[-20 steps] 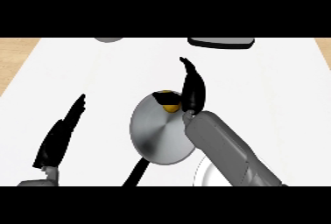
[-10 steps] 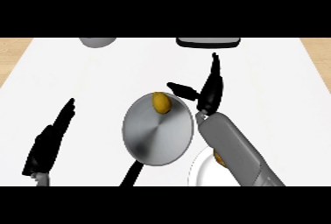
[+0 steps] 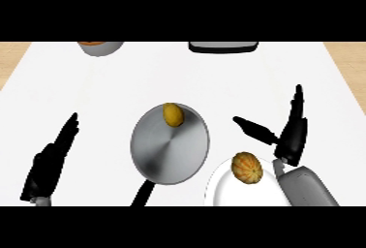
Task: Pick the lemon from the plate and place it in the pan
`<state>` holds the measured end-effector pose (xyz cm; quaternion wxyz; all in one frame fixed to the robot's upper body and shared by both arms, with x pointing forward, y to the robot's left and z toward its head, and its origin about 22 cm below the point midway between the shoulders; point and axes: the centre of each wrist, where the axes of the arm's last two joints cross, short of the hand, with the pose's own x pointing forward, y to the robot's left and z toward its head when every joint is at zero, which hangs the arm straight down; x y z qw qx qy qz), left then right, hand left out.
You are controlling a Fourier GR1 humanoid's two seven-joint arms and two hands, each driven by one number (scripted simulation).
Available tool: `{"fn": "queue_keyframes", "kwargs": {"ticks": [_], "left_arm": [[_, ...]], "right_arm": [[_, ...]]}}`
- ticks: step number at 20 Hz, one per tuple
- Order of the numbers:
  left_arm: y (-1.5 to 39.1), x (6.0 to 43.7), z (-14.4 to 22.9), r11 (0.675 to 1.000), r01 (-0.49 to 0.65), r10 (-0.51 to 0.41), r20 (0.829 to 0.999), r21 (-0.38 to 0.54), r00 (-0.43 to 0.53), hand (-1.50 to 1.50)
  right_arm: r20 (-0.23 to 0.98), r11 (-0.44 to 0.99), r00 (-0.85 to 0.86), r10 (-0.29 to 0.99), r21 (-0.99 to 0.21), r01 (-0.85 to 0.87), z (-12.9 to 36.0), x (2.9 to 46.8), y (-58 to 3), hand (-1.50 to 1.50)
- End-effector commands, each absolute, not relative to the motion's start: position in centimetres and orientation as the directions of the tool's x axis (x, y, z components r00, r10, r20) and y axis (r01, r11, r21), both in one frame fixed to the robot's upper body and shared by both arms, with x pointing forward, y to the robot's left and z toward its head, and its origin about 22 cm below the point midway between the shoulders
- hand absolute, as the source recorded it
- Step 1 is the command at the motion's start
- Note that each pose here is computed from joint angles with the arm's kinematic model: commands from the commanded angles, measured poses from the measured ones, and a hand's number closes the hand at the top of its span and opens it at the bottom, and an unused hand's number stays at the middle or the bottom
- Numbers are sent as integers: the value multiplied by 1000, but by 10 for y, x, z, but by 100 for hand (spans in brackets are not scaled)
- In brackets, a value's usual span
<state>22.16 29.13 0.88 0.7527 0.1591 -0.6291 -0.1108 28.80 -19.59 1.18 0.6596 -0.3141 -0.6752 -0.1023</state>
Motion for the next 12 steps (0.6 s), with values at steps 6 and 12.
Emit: {"fn": "queue_keyframes", "kwargs": {"ticks": [6,12], "left_arm": [[296,221,4,927,-25,-362,913,373,185,0],[283,215,12,931,-32,-353,917,365,186,0]], "right_arm": [[944,774,45,327,-295,560,31,194,-283,-150],[944,792,63,323,-306,528,28,161,-330,-150]]}}
